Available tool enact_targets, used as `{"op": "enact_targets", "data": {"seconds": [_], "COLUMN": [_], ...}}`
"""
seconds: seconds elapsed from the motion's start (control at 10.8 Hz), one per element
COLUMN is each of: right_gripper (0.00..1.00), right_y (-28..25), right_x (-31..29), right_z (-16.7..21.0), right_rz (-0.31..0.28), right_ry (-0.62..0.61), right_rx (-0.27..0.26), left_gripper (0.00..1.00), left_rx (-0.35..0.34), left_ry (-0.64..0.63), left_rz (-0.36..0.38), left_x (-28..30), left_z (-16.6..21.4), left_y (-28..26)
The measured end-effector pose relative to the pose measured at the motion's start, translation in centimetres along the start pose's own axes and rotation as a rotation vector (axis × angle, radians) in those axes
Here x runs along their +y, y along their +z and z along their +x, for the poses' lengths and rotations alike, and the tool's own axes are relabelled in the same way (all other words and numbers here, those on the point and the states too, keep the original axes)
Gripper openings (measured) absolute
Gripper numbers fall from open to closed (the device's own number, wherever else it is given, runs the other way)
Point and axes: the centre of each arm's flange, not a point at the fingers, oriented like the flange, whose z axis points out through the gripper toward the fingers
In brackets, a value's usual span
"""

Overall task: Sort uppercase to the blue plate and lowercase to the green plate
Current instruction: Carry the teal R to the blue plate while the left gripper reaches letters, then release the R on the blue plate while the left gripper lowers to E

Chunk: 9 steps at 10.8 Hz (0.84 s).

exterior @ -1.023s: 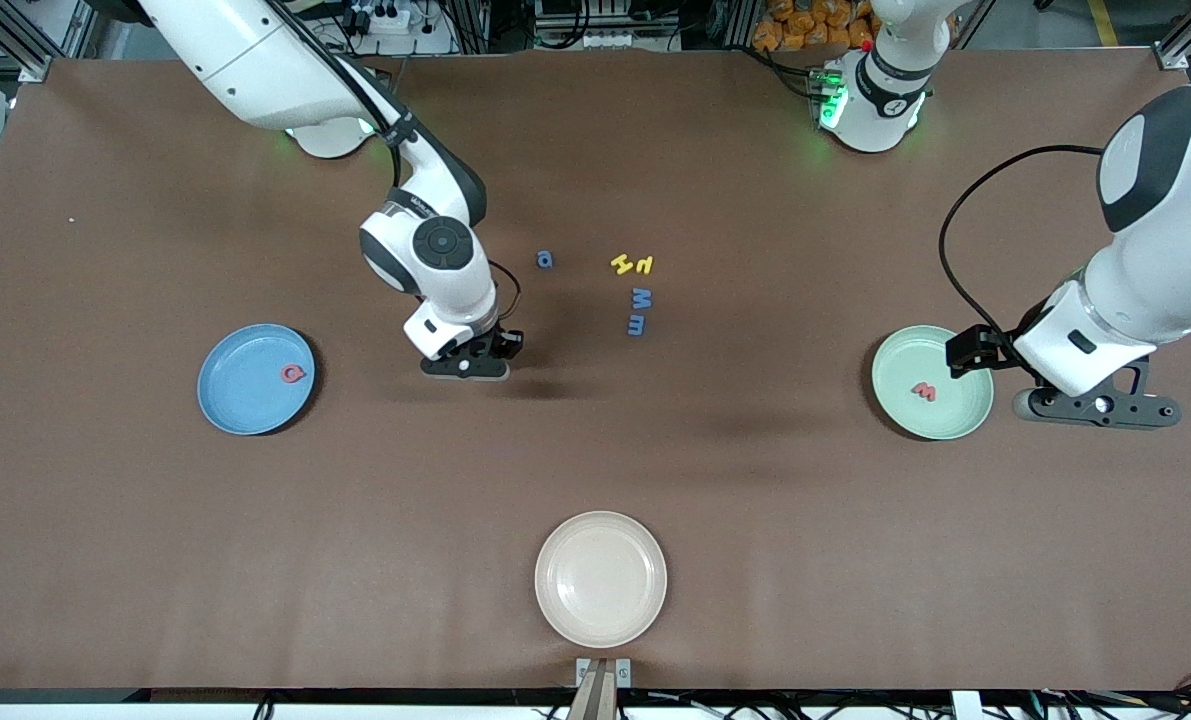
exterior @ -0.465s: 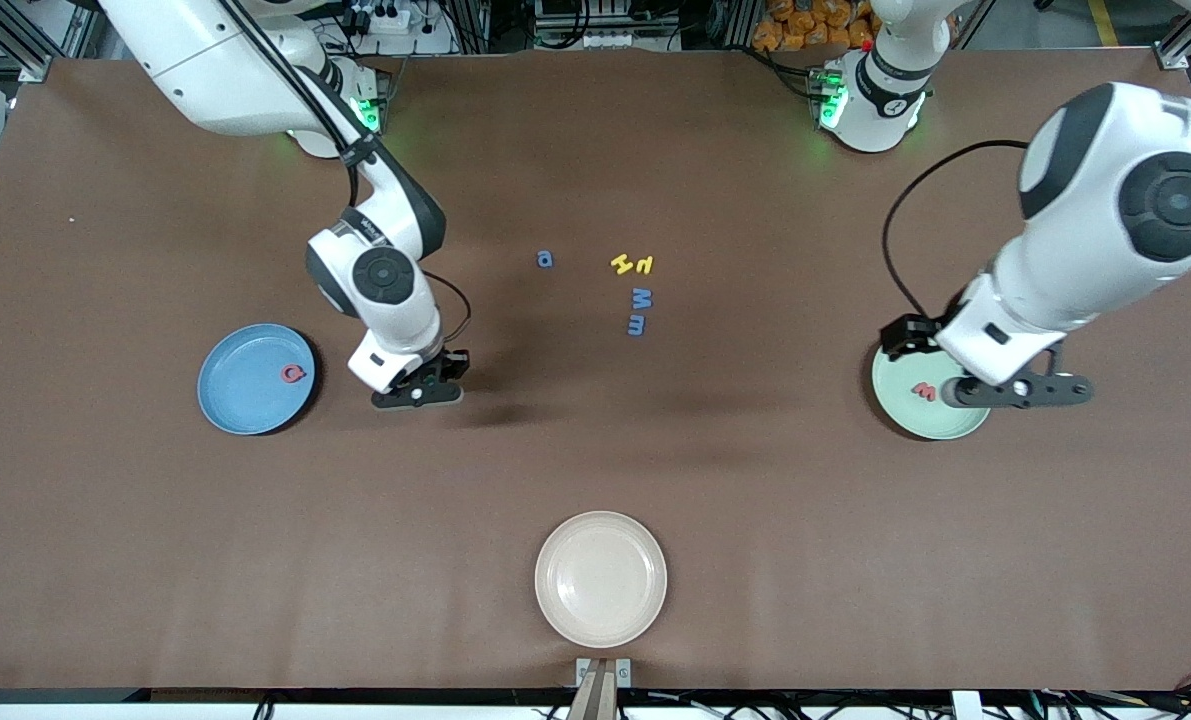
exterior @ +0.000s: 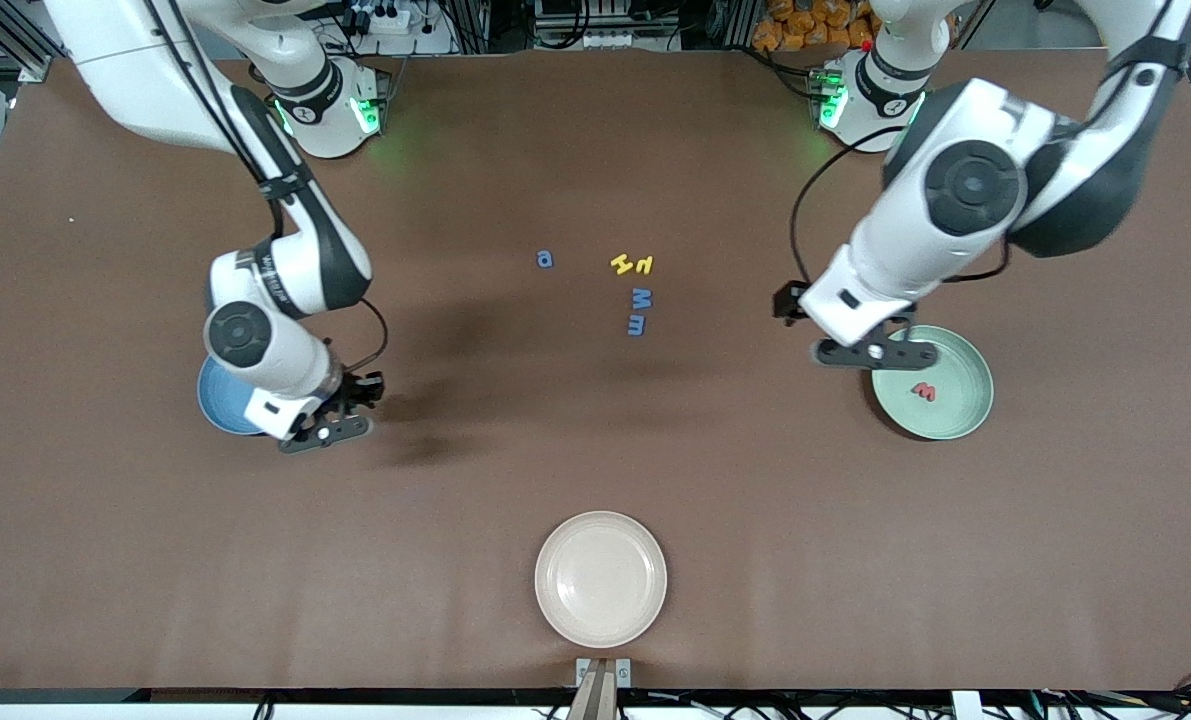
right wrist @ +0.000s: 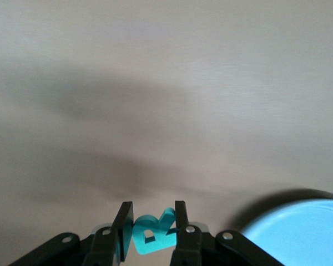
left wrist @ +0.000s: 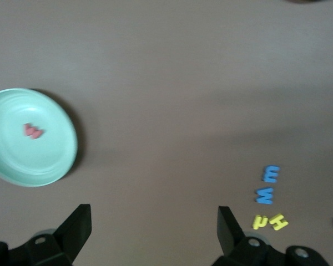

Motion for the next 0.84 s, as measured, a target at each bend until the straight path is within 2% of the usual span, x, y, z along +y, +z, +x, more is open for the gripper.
{"op": "enact_targets", "data": {"seconds": [0.37, 0.65, 0.84], "right_gripper": [0.35, 0.35, 0.35], "right_y": [-1.6, -1.4, -0.4], "right_x": [9.0, 15.2, 15.9], "right_z": [-0.8, -2.7, -3.3], "right_rz": [-0.052, -0.079, -0.075], "right_ry": [-0.122, -0.195, -0.202], "right_rx": [-0.025, -0.055, -0.075], "left_gripper": [1.00, 1.00, 1.00], "left_rx": [0.051, 0.123, 0.149], "left_ry": [0.116, 0.125, 0.172], "left_rz": [-0.036, -0.104, -0.047], "left_x": [7.2, 10.0, 12.3], "left_z": [-2.5, -3.7, -5.6], "left_y": [1.3, 4.8, 7.1]}}
